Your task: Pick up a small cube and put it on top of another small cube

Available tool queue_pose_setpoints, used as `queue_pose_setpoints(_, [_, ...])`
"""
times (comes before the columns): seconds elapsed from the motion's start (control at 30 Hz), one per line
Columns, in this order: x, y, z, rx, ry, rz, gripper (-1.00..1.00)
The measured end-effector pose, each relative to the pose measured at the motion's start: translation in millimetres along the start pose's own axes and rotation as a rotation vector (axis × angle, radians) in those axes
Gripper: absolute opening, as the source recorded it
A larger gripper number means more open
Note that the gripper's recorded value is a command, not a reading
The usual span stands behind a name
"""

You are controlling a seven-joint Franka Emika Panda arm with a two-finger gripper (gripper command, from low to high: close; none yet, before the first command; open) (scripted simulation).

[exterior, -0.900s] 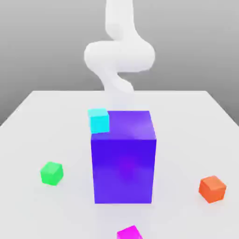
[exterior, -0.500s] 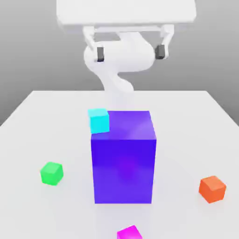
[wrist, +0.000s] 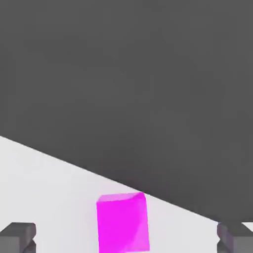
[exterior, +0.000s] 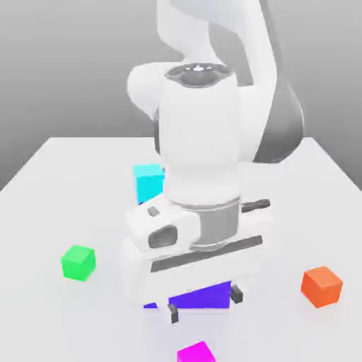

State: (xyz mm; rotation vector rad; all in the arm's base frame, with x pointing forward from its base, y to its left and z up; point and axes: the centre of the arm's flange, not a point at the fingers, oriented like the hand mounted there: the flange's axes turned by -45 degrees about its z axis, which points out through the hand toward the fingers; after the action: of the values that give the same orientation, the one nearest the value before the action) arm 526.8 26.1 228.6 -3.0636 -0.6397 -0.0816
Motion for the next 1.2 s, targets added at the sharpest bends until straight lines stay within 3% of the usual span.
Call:
queue_pose_setpoints(0.2, [-11,-2,91,0.000,-0.052,-0.030,0.00])
queue_pose_setpoints(0.23, [-11,-2,98,0.001,-0.053,-0.030,-1.00])
queue_pose_setpoints(0.43, [-12,-2,102,0.001,-0.054,-0.030,-1.00])
queue_pose_setpoints(0.6, [-9,-2,49,0.001,-0.054,-0.030,-1.00])
queue_pose_setpoints(0.77, [-5,22,7,-0.005,0.030,0.038,-1.00])
queue_pose_setpoints(1.2, [-169,131,-38,-0.038,0.036,0.446,-1.00])
